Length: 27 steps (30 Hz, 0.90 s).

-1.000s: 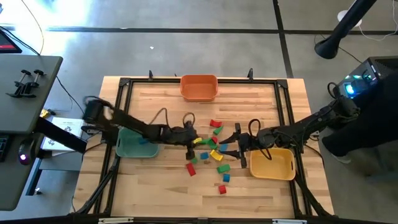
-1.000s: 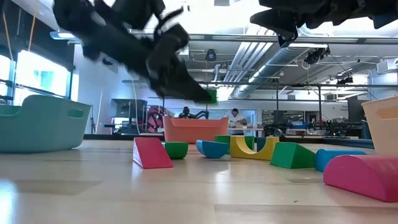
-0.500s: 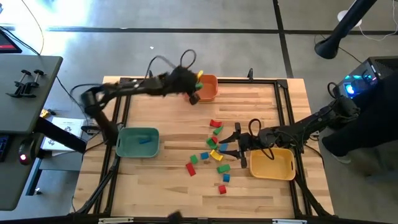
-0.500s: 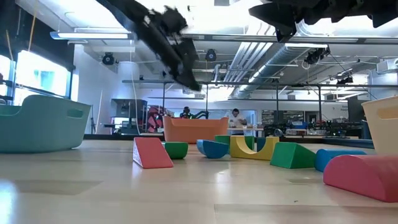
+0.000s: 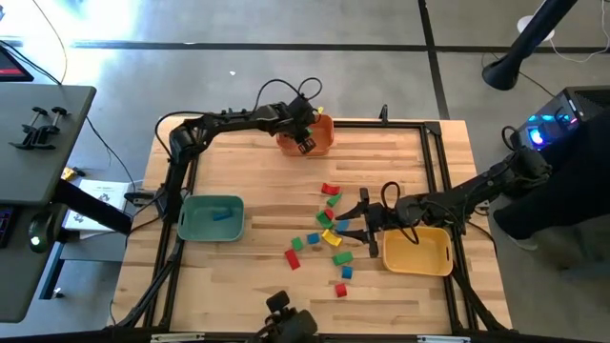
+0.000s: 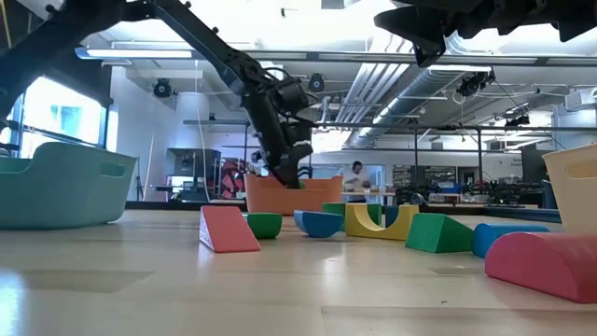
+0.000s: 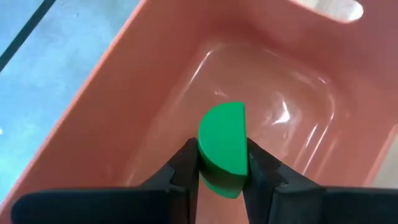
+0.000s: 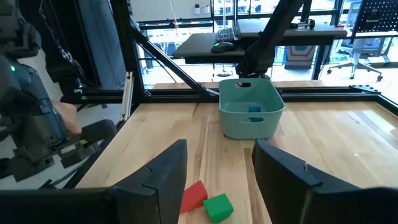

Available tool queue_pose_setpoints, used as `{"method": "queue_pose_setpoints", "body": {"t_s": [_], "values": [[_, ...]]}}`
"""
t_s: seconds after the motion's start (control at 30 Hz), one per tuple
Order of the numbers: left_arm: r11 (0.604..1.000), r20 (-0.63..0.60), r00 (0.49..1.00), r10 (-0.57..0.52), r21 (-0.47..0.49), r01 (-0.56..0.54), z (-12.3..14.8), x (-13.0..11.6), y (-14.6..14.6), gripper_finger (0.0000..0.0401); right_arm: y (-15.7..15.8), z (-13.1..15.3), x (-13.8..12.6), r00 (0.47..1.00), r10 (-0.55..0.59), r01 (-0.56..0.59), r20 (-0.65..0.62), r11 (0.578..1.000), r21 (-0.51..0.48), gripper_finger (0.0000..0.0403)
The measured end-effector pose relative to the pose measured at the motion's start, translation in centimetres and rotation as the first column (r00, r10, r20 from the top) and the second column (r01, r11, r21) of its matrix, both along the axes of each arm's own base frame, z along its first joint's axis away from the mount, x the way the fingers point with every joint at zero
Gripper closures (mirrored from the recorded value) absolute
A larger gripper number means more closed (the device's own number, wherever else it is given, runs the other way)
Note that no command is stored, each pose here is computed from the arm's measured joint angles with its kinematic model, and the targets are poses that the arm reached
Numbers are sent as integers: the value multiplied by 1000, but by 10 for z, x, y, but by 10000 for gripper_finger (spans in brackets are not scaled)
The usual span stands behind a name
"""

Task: Sort blocks by size
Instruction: Put the green half cylindrical block into the orange bin, then put the green triangle block into the yellow bin

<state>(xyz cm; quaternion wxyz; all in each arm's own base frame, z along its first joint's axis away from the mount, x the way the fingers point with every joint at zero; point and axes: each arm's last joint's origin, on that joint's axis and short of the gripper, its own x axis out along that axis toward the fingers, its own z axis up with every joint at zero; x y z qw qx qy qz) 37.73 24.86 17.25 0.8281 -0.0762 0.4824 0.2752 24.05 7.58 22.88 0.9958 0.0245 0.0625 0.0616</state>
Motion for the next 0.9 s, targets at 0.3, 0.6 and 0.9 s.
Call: {"method": "queue_pose_setpoints", "body": {"t_s": [0.3,0.6,0.9], "values": [[1000,-10,1000,3,-5,-3,-2,-1,1,273,0,-1,0,1000,-10,10,-7,1000,4,226],[1000,-11,1000,5,4,-5,11,-5,-1,227,0,-1,0,1000,-11,11,-14,1000,2,226],[995,55,996,-70,78,66,88,-15,-50,242,-1,-6,-1,998,-10,8,-64,1000,-27,226]]}}
